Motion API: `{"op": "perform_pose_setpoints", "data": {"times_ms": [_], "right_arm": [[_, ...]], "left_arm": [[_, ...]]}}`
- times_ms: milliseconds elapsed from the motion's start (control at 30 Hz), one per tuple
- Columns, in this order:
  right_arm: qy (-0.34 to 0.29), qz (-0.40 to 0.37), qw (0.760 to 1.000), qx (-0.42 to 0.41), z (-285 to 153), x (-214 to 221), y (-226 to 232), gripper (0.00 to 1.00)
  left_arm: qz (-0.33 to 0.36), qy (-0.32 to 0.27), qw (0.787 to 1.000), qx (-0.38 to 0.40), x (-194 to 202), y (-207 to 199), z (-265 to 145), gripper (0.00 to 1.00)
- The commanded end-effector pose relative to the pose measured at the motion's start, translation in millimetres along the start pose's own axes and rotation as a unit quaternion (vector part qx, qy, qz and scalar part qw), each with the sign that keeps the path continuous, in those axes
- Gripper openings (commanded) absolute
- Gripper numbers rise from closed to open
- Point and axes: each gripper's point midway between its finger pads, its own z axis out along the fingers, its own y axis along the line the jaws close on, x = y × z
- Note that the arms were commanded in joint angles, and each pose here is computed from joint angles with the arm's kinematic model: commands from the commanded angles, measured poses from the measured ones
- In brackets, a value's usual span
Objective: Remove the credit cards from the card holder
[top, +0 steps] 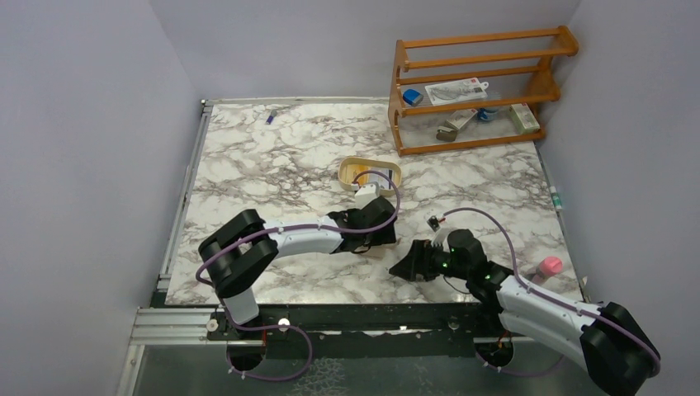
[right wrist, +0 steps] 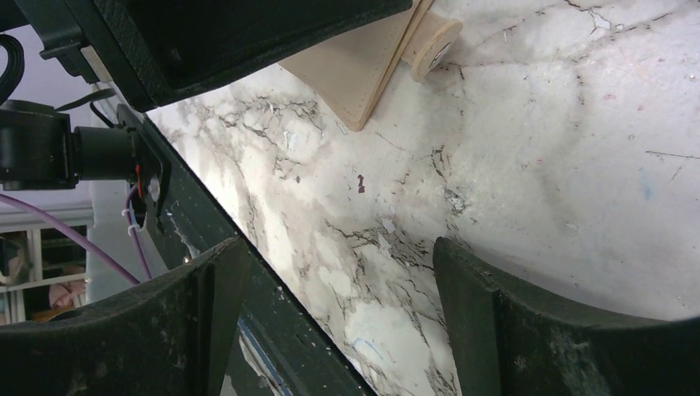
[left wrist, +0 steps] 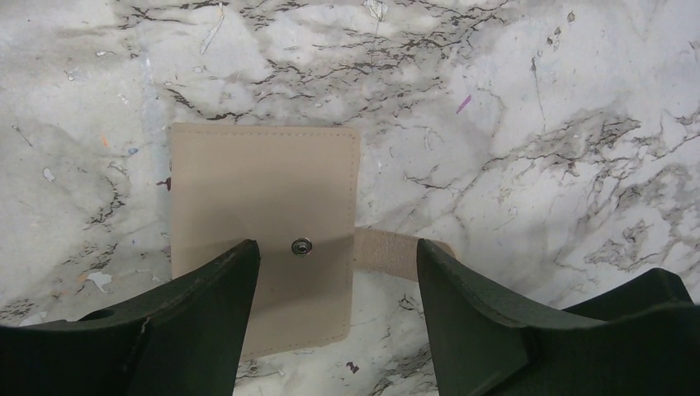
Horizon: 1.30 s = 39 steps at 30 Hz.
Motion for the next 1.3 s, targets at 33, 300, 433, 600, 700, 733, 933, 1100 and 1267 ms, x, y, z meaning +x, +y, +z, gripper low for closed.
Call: {"op": "perform_pose_setpoints", "data": {"times_ms": [33, 300, 433, 600, 700, 733, 933, 1100, 1267], "right_arm": [[0.013, 0.001, 1.000, 0.005, -1, -1, 3, 0.89], [0.001, -0.015, 1.000, 0.013, -1, -11, 5, 0.90], [-0.018, -0.021, 1.000, 0.002, -2, -26, 16, 0.91], [-0.048, -0.029, 0.998, 0.014, -5, -50, 26, 0.92], [-0.077, -0.048, 0.995, 0.042, -13, -72, 28, 0.95], [-0.090, -0.053, 0.993, 0.054, -17, -80, 29, 0.98], [-0.162, -0.063, 0.973, 0.151, -38, -126, 18, 1.00], [-0.185, -0.066, 0.956, 0.218, -47, -151, 9, 1.00], [-0.201, -0.064, 0.957, 0.199, -47, -159, 18, 1.00]], "left_arm": [[0.007, 0.011, 1.000, -0.001, -3, 2, -6, 0.71], [0.014, -0.059, 0.996, 0.072, -58, -29, -51, 0.73], [0.043, -0.119, 0.982, 0.141, -92, -44, -89, 0.86], [0.078, -0.184, 0.971, 0.128, -133, -11, -116, 0.99], [0.078, -0.206, 0.970, 0.105, -148, 22, -123, 0.99], [0.075, -0.215, 0.969, 0.101, -153, 32, -127, 0.99], [0.024, -0.244, 0.963, 0.112, -165, 86, -136, 0.99], [-0.005, -0.245, 0.962, 0.125, -164, 109, -136, 0.99], [0.012, -0.247, 0.962, 0.115, -164, 115, -142, 0.99]]}}
